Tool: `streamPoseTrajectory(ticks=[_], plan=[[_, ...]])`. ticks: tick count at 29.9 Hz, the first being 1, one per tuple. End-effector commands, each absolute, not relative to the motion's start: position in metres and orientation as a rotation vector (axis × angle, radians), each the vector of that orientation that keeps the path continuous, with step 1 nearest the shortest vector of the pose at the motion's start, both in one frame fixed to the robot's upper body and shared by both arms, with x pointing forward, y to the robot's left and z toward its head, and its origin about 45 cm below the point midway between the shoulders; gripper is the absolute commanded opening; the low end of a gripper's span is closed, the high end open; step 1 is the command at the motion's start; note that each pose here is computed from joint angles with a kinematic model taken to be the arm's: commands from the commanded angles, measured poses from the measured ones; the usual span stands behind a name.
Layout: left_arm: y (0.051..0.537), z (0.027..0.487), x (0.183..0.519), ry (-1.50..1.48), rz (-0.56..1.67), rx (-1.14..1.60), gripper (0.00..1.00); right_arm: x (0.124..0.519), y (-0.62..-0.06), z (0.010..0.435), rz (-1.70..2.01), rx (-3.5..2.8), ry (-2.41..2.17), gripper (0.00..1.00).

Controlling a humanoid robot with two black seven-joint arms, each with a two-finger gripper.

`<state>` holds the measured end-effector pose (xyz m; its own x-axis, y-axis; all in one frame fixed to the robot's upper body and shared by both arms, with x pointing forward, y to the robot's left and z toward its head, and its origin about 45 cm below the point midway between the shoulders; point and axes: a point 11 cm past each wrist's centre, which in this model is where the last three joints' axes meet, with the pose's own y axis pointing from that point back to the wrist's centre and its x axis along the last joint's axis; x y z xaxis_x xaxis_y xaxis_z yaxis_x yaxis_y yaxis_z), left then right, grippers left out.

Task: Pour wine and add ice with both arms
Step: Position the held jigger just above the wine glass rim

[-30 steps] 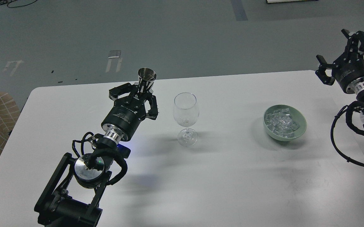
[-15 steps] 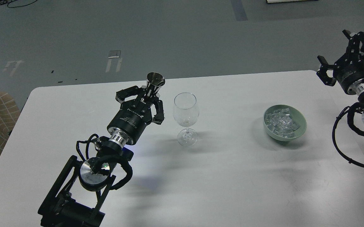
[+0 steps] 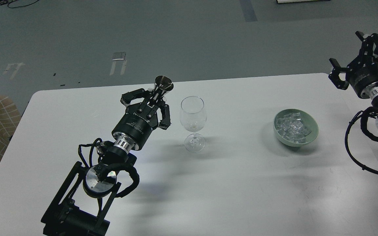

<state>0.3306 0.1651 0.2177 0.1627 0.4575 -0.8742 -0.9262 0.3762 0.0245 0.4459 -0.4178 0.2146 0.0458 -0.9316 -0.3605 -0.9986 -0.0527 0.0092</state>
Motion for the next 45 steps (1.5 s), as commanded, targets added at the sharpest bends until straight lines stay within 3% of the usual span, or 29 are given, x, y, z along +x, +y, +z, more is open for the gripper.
streamPoseTrajectory(ticks=[1,45], plan=[[0.165,0.218,0.331,0.934,1.082,-0.600,0.02,0.446,-0.418,0.215,0.397,-2.079,1.975,1.00],[0.151,0.211,0.340,0.749,1.106,-0.426,0.01,0.442,-0.430,0.219,0.376,-2.067,1.995,1.00]])
